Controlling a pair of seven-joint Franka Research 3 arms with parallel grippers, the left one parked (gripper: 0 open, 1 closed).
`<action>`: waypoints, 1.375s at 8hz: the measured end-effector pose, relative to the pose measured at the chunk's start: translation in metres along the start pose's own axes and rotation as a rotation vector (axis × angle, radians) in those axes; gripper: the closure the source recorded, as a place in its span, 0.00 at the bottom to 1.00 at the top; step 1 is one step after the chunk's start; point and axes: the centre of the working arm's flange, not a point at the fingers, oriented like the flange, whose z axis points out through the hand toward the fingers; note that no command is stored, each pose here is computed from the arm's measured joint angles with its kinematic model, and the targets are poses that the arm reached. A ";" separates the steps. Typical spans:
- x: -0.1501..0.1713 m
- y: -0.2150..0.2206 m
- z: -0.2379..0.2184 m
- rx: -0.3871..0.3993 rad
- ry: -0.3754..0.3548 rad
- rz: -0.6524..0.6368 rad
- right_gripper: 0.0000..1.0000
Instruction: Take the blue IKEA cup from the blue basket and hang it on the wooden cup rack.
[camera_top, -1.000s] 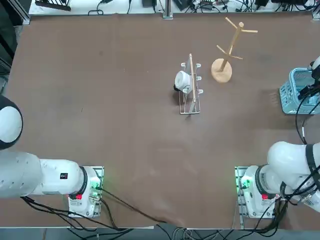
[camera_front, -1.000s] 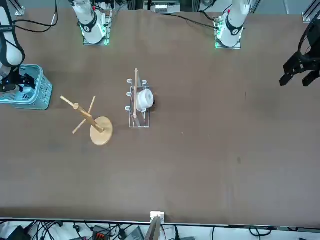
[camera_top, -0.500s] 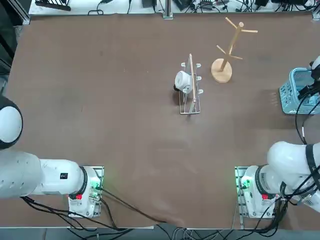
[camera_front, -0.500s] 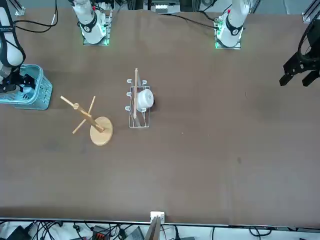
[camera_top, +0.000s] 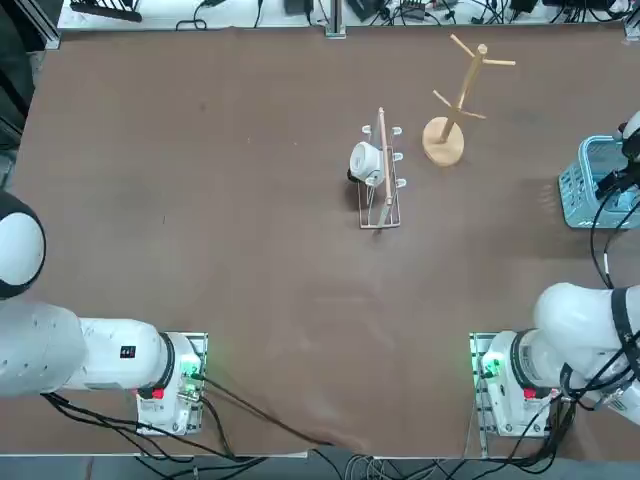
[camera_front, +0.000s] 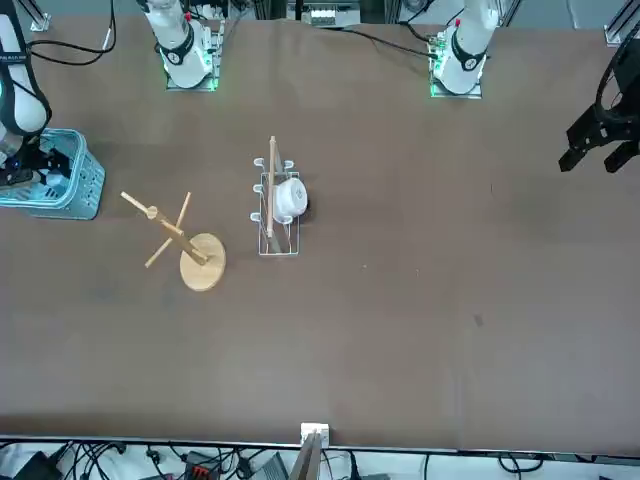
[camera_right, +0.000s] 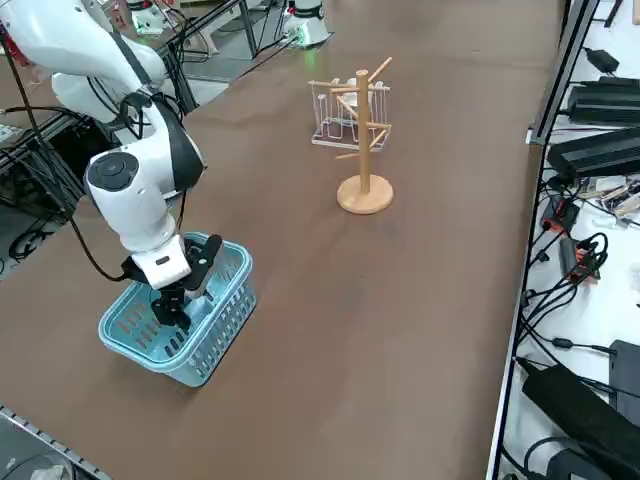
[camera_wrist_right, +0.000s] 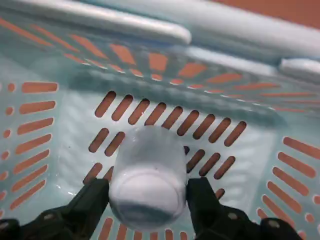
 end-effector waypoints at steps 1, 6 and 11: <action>0.000 0.000 0.000 0.003 -0.003 -0.002 0.13; 0.017 0.000 -0.016 0.010 -0.011 -0.029 0.16; 0.068 0.015 -0.160 0.065 -0.097 -0.068 0.16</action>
